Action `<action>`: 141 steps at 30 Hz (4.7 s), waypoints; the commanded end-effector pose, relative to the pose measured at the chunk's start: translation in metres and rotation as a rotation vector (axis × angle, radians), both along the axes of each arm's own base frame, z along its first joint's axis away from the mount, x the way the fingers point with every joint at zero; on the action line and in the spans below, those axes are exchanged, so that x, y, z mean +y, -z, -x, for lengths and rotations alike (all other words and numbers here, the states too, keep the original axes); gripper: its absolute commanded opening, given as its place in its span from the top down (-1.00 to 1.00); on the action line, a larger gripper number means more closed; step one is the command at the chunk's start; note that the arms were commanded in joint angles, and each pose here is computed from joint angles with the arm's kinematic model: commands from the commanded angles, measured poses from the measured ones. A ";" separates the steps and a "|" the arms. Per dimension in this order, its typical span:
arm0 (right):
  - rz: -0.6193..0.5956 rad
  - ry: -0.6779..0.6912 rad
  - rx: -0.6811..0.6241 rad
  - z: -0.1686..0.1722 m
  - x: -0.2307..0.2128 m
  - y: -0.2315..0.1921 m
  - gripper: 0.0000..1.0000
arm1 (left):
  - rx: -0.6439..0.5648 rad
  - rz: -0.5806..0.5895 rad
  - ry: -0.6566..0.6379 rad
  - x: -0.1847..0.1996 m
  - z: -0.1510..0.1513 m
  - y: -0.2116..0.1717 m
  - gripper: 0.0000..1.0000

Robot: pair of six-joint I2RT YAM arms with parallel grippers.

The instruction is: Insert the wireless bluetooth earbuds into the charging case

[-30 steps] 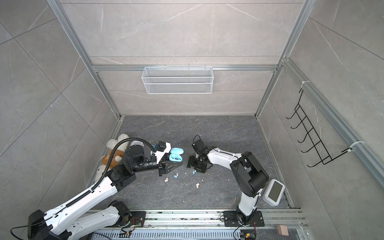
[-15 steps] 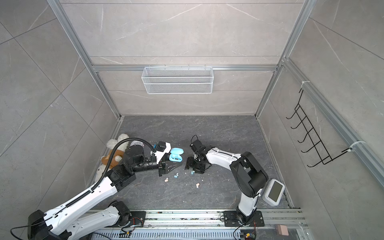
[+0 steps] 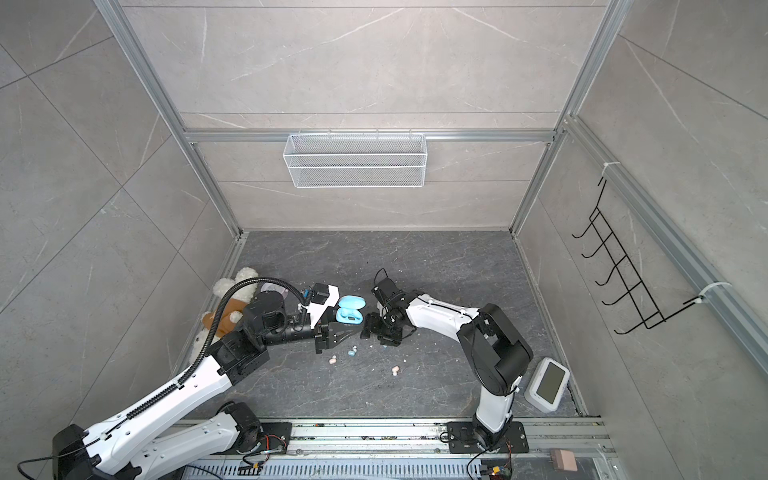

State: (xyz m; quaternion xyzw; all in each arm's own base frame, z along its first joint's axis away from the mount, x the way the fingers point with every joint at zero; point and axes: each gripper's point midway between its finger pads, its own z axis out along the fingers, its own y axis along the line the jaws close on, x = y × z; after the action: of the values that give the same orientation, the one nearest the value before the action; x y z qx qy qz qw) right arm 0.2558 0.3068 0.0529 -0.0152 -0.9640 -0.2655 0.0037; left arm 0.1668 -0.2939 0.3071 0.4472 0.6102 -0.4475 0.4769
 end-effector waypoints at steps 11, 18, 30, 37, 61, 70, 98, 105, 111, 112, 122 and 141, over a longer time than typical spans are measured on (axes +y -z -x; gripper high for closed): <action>0.126 0.022 -0.008 0.002 -0.018 0.007 -0.44 | -0.054 0.015 -0.058 0.016 0.003 -0.019 0.46; 0.231 0.035 0.008 0.011 -0.042 0.012 -0.45 | -0.047 0.007 -0.094 0.027 0.006 -0.014 0.46; 0.201 0.086 0.010 -0.003 -0.046 0.011 -0.45 | -0.053 0.010 -0.100 0.029 0.006 -0.016 0.46; 0.161 0.135 0.029 -0.009 -0.045 0.024 -0.45 | -0.056 0.011 -0.103 0.029 0.006 -0.017 0.46; 0.051 0.188 0.015 -0.019 -0.029 0.016 -0.44 | -0.054 0.007 -0.106 0.028 0.004 -0.015 0.46; 0.025 0.183 0.009 -0.022 -0.023 0.007 -0.43 | -0.054 0.007 -0.108 0.028 0.003 -0.014 0.46; 0.018 0.178 0.000 -0.026 -0.012 -0.008 -0.42 | -0.054 0.001 -0.114 0.031 0.003 -0.012 0.47; 0.161 0.327 0.039 -0.022 -0.037 0.006 -0.26 | -0.037 0.006 -0.128 0.031 0.000 -0.010 0.46; 0.234 0.455 0.030 -0.029 -0.037 0.003 -0.11 | -0.016 0.016 -0.171 0.040 0.002 -0.006 0.46; 0.247 0.469 0.026 -0.030 -0.037 0.002 -0.10 | -0.017 0.021 -0.174 0.042 0.003 -0.006 0.46; 0.359 0.524 0.068 -0.034 -0.042 0.010 0.10 | -0.044 0.037 -0.191 0.051 0.009 -0.008 0.47; 0.358 0.507 0.142 -0.030 -0.025 0.038 0.24 | -0.063 0.032 -0.194 0.053 0.009 -0.005 0.46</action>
State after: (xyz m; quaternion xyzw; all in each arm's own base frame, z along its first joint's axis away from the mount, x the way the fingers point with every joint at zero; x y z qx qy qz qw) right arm 0.2875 0.2750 0.0217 -0.2716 -0.9588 -0.0828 -0.0081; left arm 0.1560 -0.2441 0.3024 0.3968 0.6389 -0.3989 0.5247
